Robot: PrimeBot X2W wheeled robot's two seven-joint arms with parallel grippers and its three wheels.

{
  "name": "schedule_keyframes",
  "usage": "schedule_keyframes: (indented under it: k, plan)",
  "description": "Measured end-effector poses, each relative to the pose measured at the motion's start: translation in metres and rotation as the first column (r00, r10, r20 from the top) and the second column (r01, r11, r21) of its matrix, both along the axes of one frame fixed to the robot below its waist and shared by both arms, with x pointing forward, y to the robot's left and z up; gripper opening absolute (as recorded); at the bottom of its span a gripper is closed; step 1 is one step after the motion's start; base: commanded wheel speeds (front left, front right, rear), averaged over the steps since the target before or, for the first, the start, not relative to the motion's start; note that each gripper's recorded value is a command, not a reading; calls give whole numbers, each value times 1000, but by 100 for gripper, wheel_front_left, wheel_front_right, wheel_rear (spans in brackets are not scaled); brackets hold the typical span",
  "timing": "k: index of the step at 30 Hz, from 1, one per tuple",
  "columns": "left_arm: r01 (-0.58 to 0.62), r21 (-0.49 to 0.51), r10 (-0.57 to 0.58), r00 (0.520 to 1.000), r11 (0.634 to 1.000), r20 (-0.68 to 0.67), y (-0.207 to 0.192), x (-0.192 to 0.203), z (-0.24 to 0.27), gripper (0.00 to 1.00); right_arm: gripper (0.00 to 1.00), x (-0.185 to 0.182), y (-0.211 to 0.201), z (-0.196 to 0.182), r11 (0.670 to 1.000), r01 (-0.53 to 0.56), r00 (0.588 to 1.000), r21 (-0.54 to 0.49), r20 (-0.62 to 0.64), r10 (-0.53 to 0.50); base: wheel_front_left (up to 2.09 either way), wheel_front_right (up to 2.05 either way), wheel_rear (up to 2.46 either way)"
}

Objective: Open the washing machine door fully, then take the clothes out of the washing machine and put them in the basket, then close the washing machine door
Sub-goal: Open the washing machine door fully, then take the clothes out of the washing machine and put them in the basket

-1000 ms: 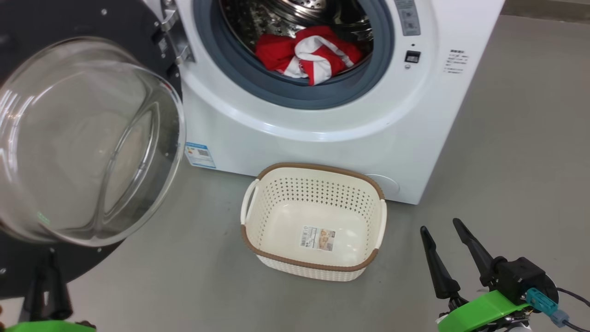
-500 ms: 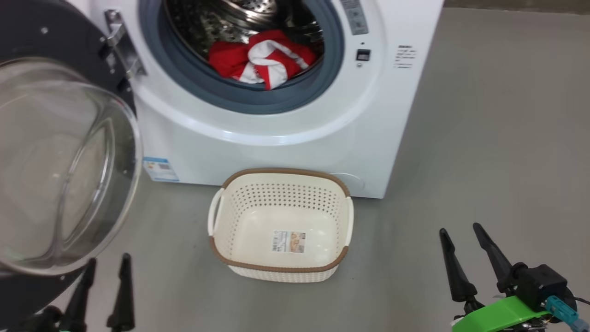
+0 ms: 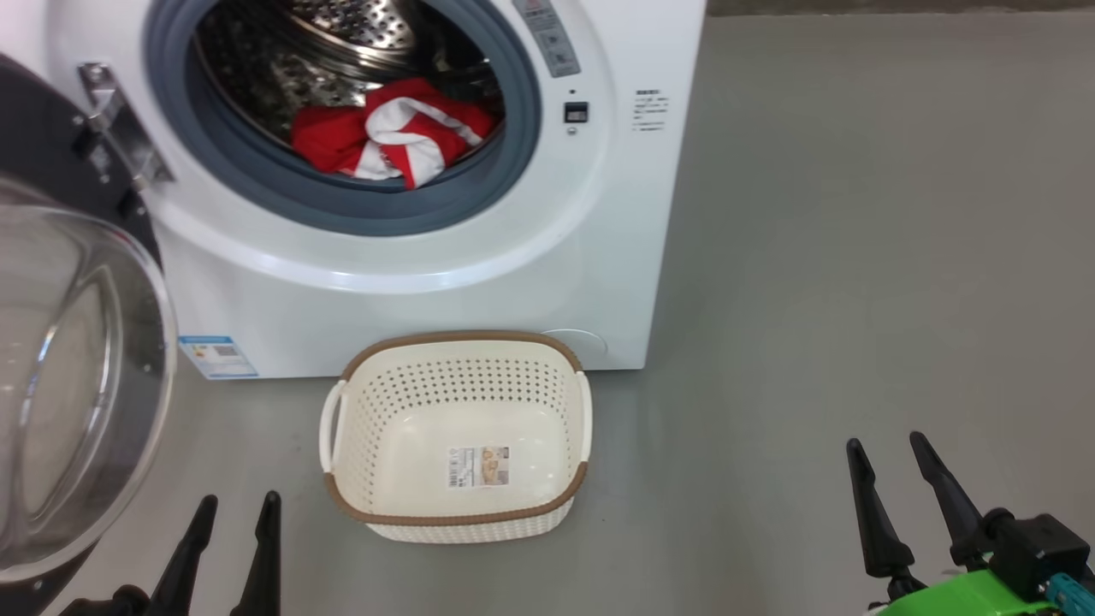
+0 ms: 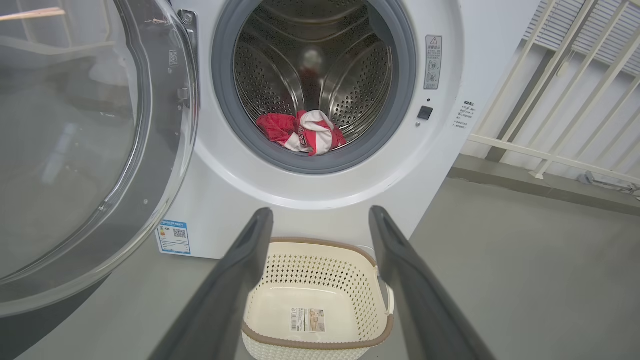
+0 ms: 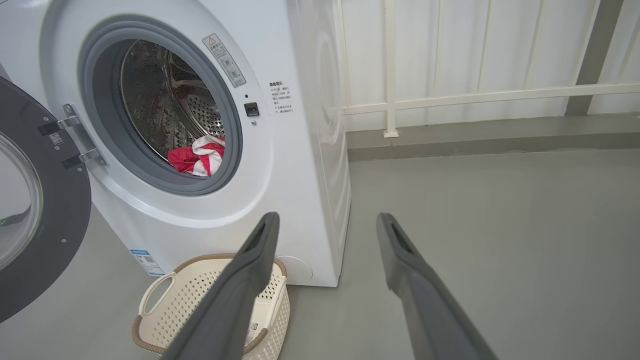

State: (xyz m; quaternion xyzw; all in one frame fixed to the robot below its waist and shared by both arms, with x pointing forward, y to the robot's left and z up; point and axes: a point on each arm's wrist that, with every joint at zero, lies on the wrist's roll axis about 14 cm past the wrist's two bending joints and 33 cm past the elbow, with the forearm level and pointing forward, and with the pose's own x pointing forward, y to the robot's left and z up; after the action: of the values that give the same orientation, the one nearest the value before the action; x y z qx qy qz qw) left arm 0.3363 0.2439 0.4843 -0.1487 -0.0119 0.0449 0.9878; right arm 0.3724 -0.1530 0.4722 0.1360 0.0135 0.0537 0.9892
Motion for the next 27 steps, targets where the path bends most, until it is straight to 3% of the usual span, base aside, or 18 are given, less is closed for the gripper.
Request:
schedule_keyframes:
  k: [9,27]
  plan:
    - [57,-5,-57,998,998,-4,-18,12,-2,100,100,-11,-19,-6,998,58,998,-7,-21,-58,0,0,0]
    - [45,-7,-45,999,999,-8,-10,12,-2,100,100,-7,-14,-9,999,44,999,-4,-28,-44,0,0,0]
